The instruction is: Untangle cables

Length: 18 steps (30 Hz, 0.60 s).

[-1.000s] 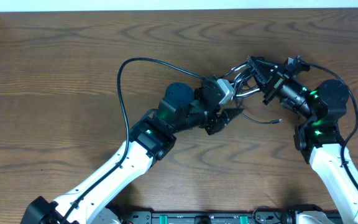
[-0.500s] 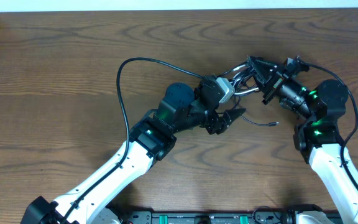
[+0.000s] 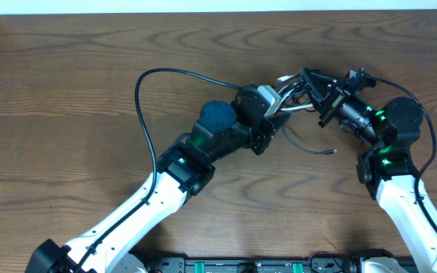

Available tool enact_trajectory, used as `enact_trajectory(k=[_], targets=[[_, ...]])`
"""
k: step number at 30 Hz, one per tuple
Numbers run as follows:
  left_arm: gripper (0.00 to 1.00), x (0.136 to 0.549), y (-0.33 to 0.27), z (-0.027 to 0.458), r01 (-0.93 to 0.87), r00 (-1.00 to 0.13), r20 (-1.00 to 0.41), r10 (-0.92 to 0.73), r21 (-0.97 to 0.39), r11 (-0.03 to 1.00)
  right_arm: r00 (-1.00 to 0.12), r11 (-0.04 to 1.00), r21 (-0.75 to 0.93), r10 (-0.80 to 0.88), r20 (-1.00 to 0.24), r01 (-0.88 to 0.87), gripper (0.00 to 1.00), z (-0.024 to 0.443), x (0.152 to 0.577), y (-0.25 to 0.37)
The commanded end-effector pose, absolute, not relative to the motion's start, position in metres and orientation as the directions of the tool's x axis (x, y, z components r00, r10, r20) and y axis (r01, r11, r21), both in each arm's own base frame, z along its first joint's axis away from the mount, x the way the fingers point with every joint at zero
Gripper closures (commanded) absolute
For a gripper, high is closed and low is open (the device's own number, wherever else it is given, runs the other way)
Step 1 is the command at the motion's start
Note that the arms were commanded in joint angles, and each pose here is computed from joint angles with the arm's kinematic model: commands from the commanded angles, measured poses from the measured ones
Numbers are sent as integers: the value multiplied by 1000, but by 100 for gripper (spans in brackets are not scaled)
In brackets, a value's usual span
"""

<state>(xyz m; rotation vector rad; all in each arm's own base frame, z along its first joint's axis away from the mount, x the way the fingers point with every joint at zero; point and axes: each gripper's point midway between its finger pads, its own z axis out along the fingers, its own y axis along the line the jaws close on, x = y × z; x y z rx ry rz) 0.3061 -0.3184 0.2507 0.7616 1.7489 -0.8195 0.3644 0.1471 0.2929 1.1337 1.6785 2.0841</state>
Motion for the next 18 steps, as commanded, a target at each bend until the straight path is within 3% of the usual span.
enact_trajectory(k=[1, 4, 10, 18], targets=[[79, 310, -319, 255, 801, -264, -958, 110, -154, 579, -685, -301, 907, 595, 420, 295, 99, 291, 360, 154], [88, 310, -319, 254, 800, -267, -957, 112, -155, 579, -666, -282, 902, 609, 431, 327, 99, 279, 361, 153], [92, 309, -318, 251, 799, -276, -954, 121, -158, 581, -641, -226, 918, 661, 390, 325, 99, 264, 365, 148], [92, 314, -313, 248, 781, -282, -951, 127, -151, 606, -653, -60, 987, 744, 143, 148, 99, 263, 374, 123]])
